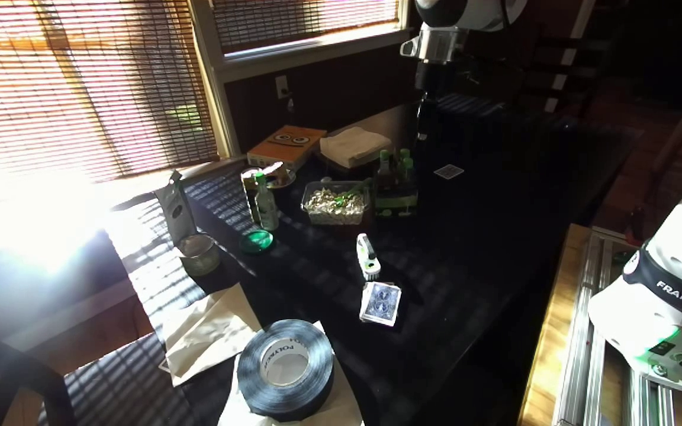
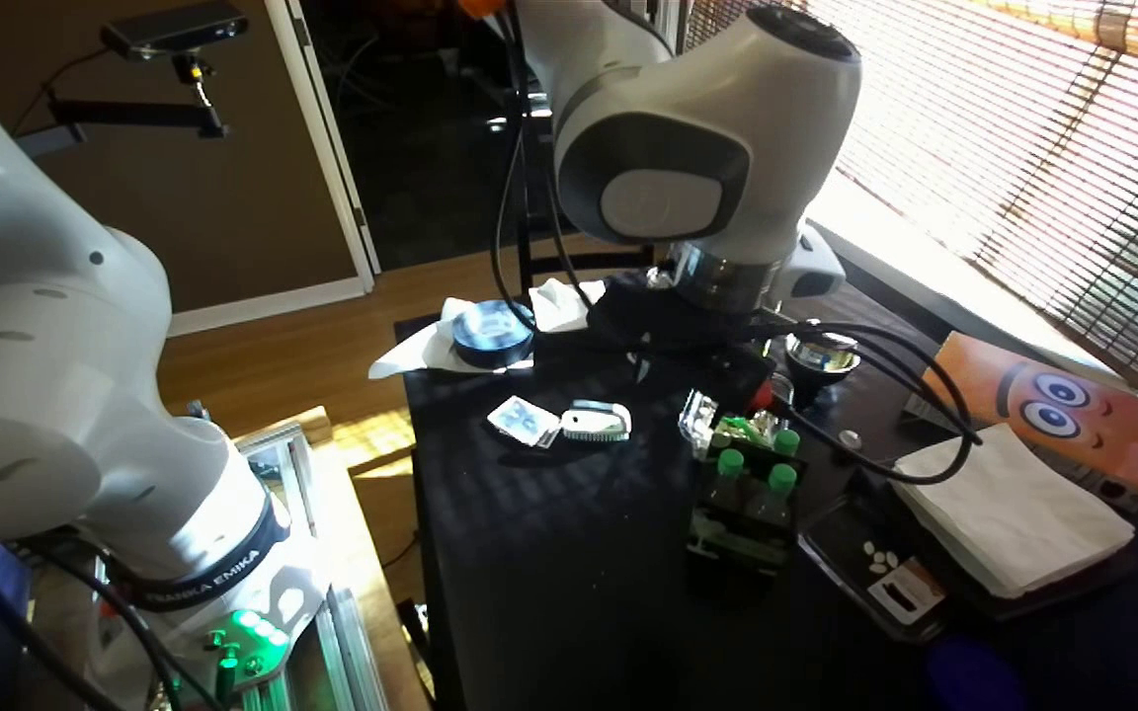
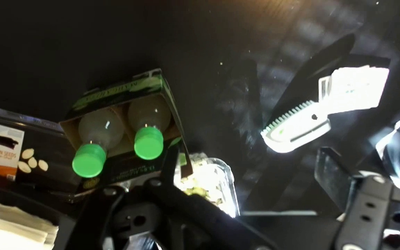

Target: Move a bottle from the caddy closer to the bottle on the left

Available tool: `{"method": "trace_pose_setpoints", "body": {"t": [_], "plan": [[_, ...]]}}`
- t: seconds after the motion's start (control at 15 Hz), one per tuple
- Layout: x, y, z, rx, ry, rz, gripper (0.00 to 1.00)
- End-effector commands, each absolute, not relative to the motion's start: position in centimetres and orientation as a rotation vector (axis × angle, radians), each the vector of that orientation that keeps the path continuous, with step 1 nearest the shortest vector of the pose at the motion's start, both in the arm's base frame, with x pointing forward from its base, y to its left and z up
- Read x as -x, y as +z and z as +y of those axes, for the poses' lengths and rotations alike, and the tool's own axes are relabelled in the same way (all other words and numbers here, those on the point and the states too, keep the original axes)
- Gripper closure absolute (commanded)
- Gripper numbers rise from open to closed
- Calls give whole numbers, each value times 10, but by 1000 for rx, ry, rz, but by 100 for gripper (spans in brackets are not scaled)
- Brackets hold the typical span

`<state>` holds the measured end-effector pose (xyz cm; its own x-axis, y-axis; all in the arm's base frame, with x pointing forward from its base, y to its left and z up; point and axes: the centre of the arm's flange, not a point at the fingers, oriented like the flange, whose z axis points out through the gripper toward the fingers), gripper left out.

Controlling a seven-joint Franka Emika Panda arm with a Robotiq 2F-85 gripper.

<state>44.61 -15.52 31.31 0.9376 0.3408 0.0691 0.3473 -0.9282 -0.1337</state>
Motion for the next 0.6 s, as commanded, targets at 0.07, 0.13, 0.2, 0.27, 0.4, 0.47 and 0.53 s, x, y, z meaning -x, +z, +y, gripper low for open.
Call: {"method": "trace_pose_setpoints", "body": {"t": [0.07, 0.13, 0.2, 0.27, 0.4, 0.47, 0.53], "plan": [[-444, 308, -154, 2950, -50, -522, 0], [-445, 309, -155, 2951, -53, -521, 0], [-448, 302, -154, 2999, -51, -533, 0], [-452, 296, -156, 3032, -50, -560, 0], [-457, 285, -162, 3068, -25, -597, 0], [-459, 278, -163, 3074, -17, -618, 0], [-461, 271, -164, 3079, -8, -647, 0]]}}
